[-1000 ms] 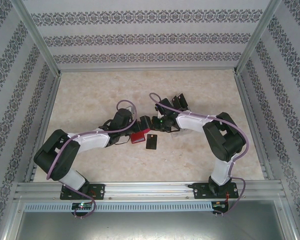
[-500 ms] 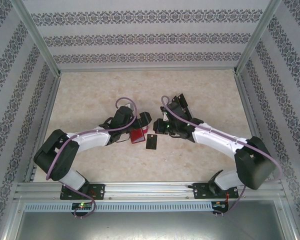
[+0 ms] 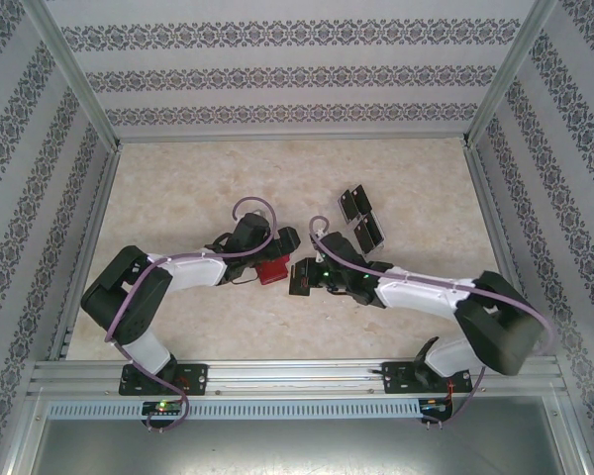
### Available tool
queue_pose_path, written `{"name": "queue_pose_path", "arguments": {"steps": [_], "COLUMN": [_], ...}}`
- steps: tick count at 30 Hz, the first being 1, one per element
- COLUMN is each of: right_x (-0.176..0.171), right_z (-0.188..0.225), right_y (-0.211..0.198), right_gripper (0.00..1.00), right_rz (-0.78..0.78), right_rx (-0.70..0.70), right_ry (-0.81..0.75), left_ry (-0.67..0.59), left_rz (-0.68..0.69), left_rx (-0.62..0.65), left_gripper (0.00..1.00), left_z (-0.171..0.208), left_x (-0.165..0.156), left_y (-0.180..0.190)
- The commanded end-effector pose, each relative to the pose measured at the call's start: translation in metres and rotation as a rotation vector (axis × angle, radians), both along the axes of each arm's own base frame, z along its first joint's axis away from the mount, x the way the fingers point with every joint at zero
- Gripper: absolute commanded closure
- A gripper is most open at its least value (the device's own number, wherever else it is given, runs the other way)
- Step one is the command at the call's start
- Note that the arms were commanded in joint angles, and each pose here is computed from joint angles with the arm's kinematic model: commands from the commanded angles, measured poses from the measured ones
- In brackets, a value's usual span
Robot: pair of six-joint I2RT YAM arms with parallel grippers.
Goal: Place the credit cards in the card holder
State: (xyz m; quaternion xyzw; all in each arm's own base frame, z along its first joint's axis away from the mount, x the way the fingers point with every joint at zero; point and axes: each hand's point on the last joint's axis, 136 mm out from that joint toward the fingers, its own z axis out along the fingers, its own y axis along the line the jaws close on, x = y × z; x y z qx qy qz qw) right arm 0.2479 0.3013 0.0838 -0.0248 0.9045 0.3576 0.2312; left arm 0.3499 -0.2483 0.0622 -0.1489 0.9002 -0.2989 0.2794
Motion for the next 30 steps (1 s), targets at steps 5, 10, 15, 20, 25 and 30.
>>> {"name": "queue_pose_path", "arguments": {"steps": [5,10,15,20,25,30], "right_x": [0.025,0.032,0.034,0.032,0.030,0.028], "right_z": [-0.002,-0.025,-0.040,-0.055,-0.066,-0.067], "right_y": [0.036,0.042,0.042,0.038,0.038,0.039], "right_gripper": [1.00,1.00,1.00,1.00,1.00,1.00], "right_rz": [0.007,-0.007,-0.018,-0.028,-0.032,-0.023], "right_rx": [0.078,0.065,0.039,0.008,0.000,0.003], "right_ry": [-0.117,-0.098,-0.073,-0.044,-0.015,-0.003], "left_ry": [0.103,0.107,0.083,0.045,0.033,0.013], "left_rz": [0.025,0.024,0.017,0.052,0.096,0.129], "left_rx": [0.071,0.067,0.047,0.042,0.032,0.057], "left_gripper": [0.00,0.00,0.00,0.00,0.00,0.00], "left_z": [-0.024,-0.024,-0.006,0.026,0.048,0.061], "left_x": [-0.014,-0.015,-0.010,0.001,0.009,0.011], "left_y": [0.010,0.010,0.006,0.015,0.030,0.048]}}
